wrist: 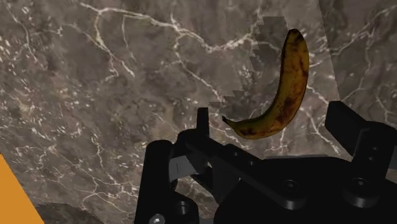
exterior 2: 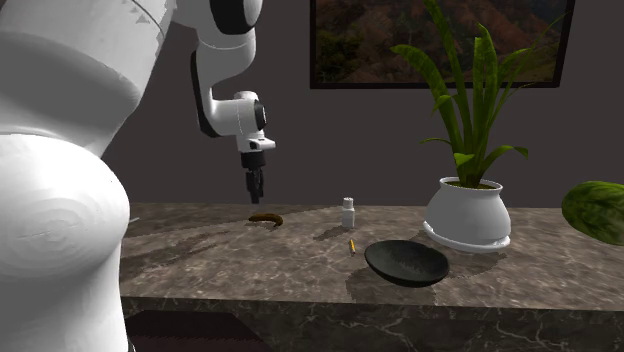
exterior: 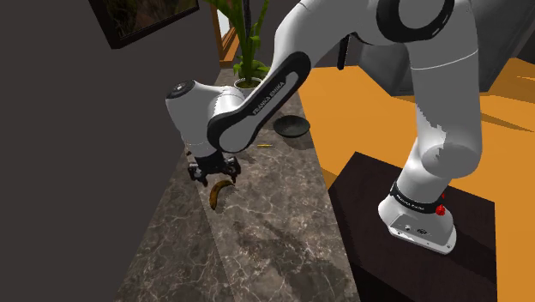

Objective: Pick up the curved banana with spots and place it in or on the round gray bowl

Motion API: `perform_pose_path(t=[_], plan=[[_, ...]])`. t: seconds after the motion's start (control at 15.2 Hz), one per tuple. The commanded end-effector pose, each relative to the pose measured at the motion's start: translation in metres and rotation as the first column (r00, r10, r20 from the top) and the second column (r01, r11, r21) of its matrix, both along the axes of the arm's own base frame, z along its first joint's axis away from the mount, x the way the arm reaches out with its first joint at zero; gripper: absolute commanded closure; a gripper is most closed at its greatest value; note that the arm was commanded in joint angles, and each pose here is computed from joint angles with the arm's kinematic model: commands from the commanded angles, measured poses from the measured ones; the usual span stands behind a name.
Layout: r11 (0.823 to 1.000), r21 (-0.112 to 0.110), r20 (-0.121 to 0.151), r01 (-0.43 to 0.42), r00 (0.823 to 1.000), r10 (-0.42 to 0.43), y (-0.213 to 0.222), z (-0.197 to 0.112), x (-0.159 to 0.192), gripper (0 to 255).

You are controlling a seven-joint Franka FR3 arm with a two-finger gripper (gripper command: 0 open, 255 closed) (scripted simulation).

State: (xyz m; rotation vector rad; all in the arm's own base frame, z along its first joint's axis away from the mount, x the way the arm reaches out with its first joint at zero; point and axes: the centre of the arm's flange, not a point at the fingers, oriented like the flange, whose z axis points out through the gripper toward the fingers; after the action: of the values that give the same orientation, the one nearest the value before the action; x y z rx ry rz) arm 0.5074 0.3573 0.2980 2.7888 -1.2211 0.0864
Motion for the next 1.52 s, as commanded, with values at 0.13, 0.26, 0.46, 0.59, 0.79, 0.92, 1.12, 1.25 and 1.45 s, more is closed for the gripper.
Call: perform_pose_path(t=[0.13, 0.26, 0.46, 0.59, 0.79, 0.92, 1.12, 1.25, 1.45], plan=[[0.997, -0.006, 0.007, 0.070, 0.997, -0.070, 0.024, -0.027, 0.031, 0], [0.997, -0.006, 0.007, 0.070, 0.997, -0.070, 0.023, -0.037, 0.031, 0], [0.997, -0.006, 0.007, 0.070, 0.997, -0.070, 0.021, -0.053, 0.031, 0], [0.997, -0.006, 0.007, 0.070, 0.997, -0.070, 0.019, -0.067, 0.032, 0], [0.997, -0.006, 0.007, 0.070, 0.997, -0.070, 0.019, -0.067, 0.032, 0], [0.997, -0.006, 0.007, 0.070, 0.997, -0.070, 0.019, -0.067, 0.032, 0], [0.997, -0.006, 0.007, 0.070, 0.997, -0.070, 0.019, -0.067, 0.032, 0], [0.997, -0.006, 0.007, 0.070, 0.997, -0.070, 0.019, -0.067, 0.032, 255], [0.997, -0.006, 0.007, 0.070, 0.997, -0.070, 0.019, -0.067, 0.032, 255]])
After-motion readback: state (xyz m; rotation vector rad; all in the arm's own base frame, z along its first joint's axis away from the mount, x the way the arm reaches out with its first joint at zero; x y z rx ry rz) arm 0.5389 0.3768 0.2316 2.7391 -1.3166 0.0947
